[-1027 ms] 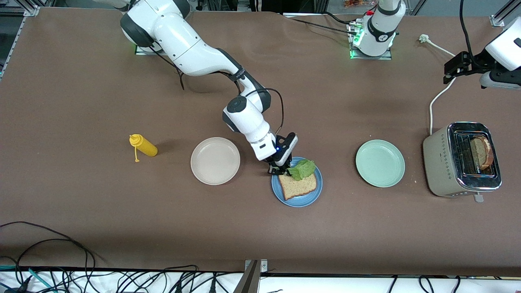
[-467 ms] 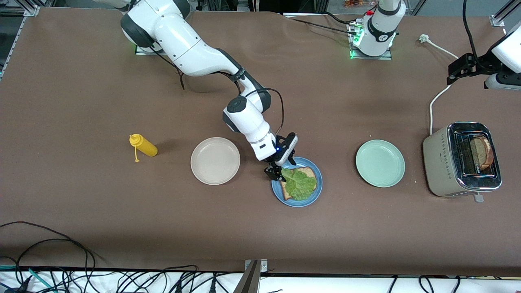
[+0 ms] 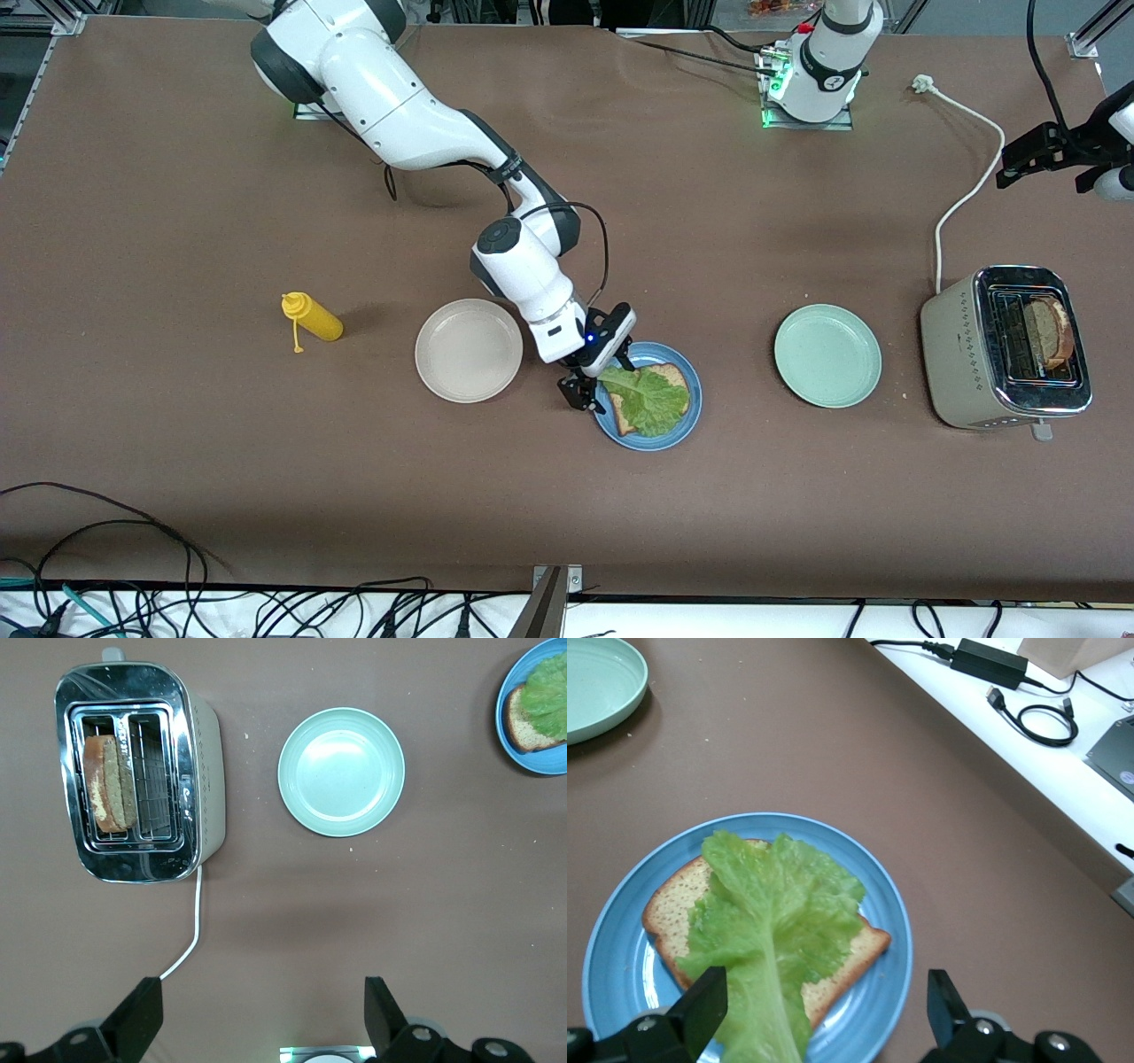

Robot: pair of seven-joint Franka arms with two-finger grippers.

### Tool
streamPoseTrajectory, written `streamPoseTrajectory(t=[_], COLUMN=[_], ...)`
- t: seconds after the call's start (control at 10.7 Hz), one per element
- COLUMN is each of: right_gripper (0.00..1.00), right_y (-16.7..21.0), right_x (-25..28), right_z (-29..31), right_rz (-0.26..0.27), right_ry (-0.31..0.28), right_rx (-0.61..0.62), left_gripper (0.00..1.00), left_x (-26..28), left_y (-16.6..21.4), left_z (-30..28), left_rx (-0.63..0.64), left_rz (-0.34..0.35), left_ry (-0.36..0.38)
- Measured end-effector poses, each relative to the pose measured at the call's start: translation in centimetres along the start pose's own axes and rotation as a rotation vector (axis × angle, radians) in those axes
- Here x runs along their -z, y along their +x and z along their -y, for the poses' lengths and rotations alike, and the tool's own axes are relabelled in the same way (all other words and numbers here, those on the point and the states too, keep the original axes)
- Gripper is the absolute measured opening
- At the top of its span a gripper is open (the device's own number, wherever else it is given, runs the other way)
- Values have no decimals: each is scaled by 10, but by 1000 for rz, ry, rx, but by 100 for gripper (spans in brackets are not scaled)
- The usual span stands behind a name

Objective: Make sandwich in blue plate with both arms
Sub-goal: 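Open the right gripper to release the lettuce onto the toast, then move the right gripper over to the yellow mustard bottle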

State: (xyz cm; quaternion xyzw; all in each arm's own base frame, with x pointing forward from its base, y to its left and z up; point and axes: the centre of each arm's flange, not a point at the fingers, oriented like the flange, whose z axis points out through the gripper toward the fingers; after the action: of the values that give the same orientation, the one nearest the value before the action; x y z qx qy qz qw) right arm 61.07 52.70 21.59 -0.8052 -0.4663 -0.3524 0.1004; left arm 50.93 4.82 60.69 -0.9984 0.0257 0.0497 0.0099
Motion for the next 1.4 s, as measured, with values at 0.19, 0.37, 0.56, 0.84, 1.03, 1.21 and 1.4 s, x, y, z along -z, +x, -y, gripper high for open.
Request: streamPoseTrajectory(t=[0.19,0.37,0.56,0.84,1.03,1.21,1.4], right_gripper=[100,100,100,100,100,98,98], right_y=[12,20,19,22,11,-20,-66], right_x=[23,61,103,202,271,318,350], right_z=[-7,-25,-51,-97,-135,-178,-227], right_rz=[43,106,201,448,577,690,769], right_ry=[10,12,14,45,68,48,19], right_rx=[2,-5,-23,-100,-249,-368,-449], left_gripper=[100,100,100,100,100,100,100], left_x=[-2,-2,-3,-4,-5,-5,-5], left_y=[1,0,0,0,0,0,0], left_z=[0,5,12,13,13,13,14], left_rx=[0,9,22,25,25,25,26], left_rz=[3,4,5,8,9,9,9], left_ry=[-1,-2,-4,-8,-10,-10,-10])
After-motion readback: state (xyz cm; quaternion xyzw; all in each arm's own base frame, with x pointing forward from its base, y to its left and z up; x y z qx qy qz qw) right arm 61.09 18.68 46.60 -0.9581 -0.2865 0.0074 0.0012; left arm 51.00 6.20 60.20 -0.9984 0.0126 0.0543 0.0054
